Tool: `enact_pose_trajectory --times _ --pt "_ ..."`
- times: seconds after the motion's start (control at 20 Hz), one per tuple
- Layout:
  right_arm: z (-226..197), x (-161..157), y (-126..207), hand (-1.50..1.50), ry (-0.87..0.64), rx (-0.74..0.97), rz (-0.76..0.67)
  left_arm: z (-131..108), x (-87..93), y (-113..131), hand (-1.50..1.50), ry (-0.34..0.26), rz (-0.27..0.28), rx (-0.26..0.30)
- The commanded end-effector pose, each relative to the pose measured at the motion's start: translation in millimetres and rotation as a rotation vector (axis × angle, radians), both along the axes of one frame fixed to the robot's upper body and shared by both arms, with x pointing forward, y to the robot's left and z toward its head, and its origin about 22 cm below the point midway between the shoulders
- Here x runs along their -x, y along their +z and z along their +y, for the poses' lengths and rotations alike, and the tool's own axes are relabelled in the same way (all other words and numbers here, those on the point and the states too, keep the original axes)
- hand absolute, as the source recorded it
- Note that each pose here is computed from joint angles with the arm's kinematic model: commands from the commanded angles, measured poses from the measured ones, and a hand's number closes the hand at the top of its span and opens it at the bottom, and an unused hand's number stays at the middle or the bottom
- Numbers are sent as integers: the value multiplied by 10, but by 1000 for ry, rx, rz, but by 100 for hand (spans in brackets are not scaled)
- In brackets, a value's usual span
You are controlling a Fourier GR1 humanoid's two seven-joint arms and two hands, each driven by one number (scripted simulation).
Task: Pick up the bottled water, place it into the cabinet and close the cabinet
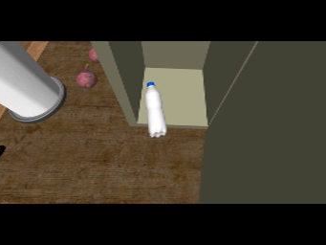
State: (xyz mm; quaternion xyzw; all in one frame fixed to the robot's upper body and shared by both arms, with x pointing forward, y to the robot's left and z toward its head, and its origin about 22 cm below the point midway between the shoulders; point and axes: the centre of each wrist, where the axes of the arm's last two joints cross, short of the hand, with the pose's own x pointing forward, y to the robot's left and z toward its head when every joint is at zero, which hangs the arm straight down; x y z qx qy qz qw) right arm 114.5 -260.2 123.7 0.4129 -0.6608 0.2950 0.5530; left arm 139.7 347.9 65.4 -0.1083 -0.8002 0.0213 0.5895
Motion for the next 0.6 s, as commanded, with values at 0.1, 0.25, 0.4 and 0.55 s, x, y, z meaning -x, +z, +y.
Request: enact_pose_trajectory --times 0.1,0.25,0.4,0.55 --pt "294 145 512 150 16 117 -202 159 95 61 -150 4 21 -4" --pt "415 109 487 150 29 99 -170 236 119 72 -150 -1 20 -8" --pt "528 29 460 150 24 77 -149 314 154 82 -150 11 21 -15" --pt "665 -51 464 150 33 86 -137 400 184 108 -150 3 29 -26"
